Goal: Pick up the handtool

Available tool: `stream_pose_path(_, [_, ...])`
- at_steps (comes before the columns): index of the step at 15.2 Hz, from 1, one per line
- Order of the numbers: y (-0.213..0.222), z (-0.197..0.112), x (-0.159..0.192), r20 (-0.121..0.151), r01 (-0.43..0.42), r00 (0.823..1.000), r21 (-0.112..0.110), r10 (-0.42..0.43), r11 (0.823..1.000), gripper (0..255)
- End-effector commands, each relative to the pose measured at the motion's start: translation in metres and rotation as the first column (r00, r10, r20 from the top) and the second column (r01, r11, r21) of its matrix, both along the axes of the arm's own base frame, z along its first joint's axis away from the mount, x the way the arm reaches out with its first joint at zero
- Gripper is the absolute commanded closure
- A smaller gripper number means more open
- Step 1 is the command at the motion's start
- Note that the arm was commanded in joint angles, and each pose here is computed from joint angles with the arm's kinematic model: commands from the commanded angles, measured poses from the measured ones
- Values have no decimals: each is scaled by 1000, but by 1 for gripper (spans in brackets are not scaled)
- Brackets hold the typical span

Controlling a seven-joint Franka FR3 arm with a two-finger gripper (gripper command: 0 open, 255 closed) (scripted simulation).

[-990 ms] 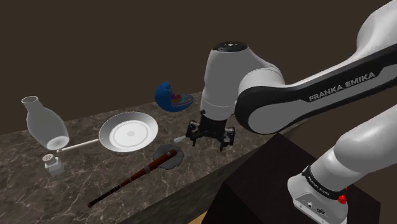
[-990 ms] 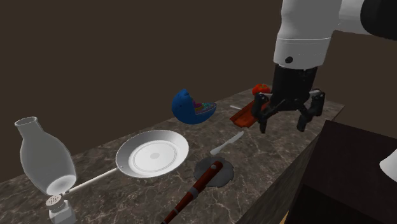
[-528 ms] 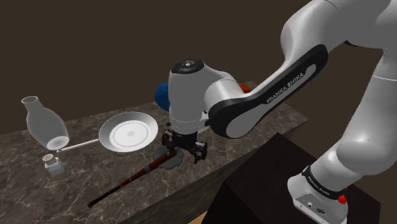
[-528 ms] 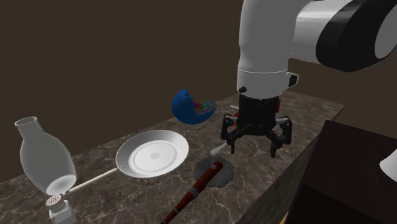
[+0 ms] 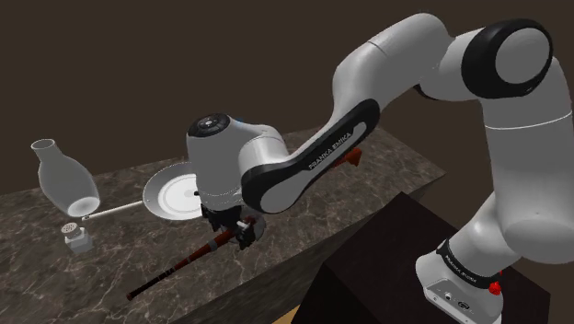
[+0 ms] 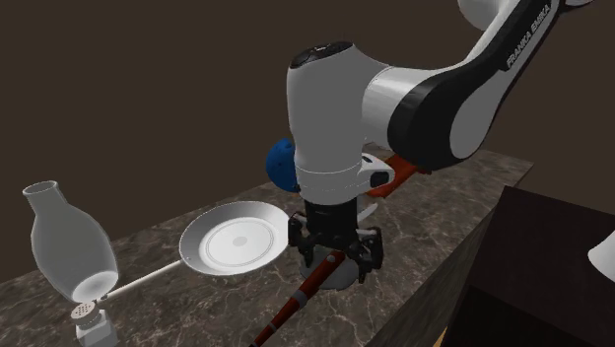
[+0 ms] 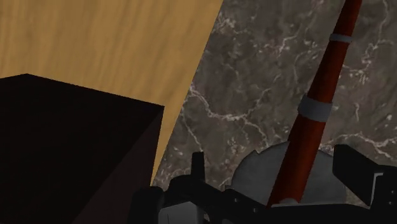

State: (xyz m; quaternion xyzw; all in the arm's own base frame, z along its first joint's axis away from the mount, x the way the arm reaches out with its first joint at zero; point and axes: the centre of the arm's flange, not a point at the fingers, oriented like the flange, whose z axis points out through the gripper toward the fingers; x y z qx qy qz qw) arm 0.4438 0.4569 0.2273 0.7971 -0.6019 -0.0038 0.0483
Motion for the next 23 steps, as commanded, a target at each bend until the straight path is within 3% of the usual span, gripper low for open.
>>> stream_pose_path(1, [10, -17, 18, -1, 58, 998, -9, -58, 998, 0])
stream_pose_path(7, [40, -63, 70, -4, 210, 978, -29, -210, 977, 0])
stream_pose_path(16, [40, -103, 70, -4, 210, 978, -29, -210, 977, 0])
stream_pose_path(17, [40, -103, 70, -4, 210, 978, -29, -210, 977, 255])
stream_pose_path(23, [40, -102, 70, -4, 210, 978, -29, -210, 977, 255])
